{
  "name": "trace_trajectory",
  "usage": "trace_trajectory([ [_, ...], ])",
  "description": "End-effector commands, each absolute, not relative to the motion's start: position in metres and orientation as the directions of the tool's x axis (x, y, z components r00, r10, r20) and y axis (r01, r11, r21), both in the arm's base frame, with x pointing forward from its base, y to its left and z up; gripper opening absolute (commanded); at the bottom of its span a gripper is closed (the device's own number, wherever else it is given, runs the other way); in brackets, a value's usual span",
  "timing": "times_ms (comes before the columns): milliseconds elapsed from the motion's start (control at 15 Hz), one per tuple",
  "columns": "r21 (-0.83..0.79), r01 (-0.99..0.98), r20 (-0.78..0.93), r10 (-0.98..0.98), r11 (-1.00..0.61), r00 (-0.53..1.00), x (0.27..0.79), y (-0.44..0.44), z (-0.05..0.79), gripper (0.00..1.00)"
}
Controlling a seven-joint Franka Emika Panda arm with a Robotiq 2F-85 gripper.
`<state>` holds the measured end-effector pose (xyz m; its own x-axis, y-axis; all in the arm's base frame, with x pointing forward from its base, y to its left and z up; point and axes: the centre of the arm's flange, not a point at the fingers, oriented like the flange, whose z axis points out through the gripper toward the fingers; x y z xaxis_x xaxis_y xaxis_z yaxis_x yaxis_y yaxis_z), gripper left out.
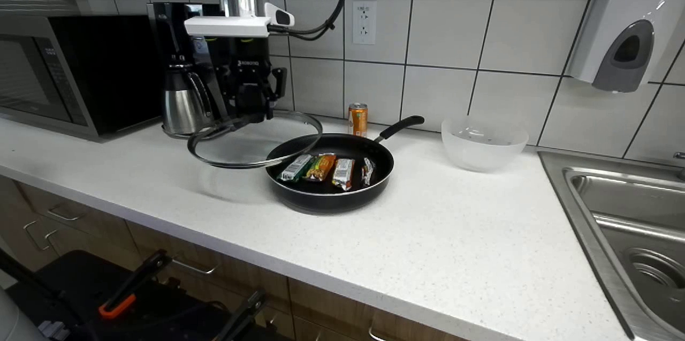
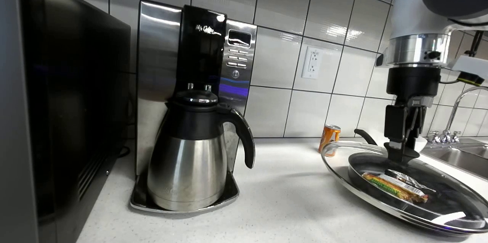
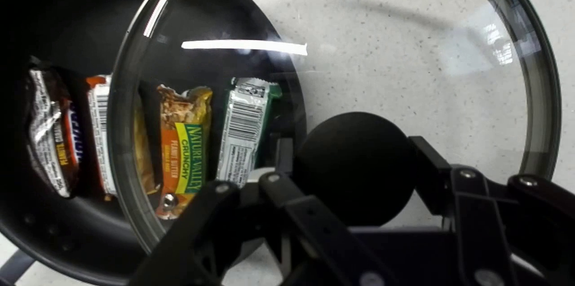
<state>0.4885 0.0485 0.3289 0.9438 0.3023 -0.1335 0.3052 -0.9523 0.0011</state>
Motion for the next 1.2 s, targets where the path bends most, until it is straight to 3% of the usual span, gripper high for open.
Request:
trace_trajectory([
  [0,0.004,0.303,-0.109,0.301,-0.953,0.947,0.466,0.009,0.352,0.39],
  [1133,0.013,0.255,-0.123,0.251,-0.967,0.96,0.475,-0.103,0.347,0.39],
])
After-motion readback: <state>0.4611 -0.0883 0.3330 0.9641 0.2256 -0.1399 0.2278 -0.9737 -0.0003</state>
